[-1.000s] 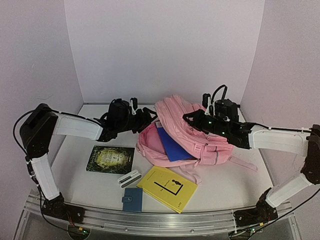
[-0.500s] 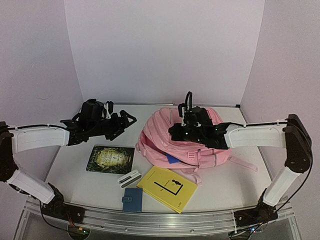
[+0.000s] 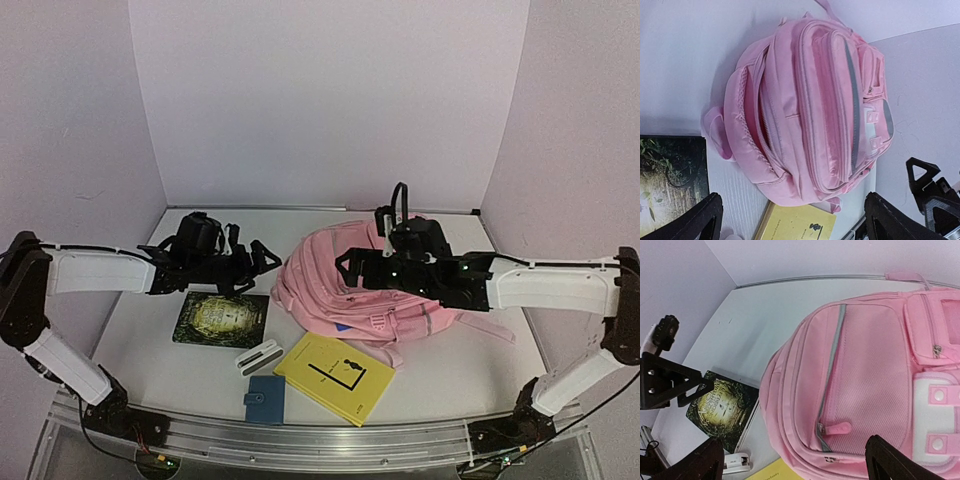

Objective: Pack the student bag
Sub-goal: Adjust the student bag at the center of the board.

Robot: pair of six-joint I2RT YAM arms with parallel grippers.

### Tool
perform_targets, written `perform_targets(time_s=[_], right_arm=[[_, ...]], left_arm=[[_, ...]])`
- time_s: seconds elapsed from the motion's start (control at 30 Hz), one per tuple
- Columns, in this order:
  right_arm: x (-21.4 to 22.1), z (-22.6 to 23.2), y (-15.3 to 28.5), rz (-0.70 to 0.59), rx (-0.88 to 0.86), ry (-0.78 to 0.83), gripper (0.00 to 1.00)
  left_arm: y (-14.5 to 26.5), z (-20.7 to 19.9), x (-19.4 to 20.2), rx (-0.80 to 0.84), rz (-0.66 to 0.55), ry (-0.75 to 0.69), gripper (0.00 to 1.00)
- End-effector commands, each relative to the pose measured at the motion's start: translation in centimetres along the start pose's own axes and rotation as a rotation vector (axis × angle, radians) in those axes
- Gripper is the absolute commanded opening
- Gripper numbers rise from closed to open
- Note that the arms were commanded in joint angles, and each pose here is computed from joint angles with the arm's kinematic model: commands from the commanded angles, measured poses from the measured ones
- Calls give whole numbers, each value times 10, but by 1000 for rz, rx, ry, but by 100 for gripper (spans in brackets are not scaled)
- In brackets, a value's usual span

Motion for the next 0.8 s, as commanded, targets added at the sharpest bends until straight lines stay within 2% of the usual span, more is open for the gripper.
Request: perform_targets(time_s=[0.0,0.17,0.37,0.57,0.77], right_arm=[[48,-27,14,84,50,-114,92],[78,-45,34,81,-24,-271,75],[108,-60,38,86,-35,-396,58],[134,-63,23,113,-81,-469,48],[159,-67,12,178,-47,-494,37]], left_arm=[[-26,2,6,22,89,8,98],[-47,14,8,-7,130,26,98],[-68,19,10,6,166,55,90],[-83,23,9,13,177,73,73],[-87,26,8,8,174,85,54]])
Point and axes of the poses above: each gripper's point midway between its finger pads, its own y axis back along the fingers, its own z axis along the line the jaws close on, x = y × z, the point moved 4 cm from there along y, back along the fingers, and after that the axes turned 15 degrees about y, right-handed, at the moved point
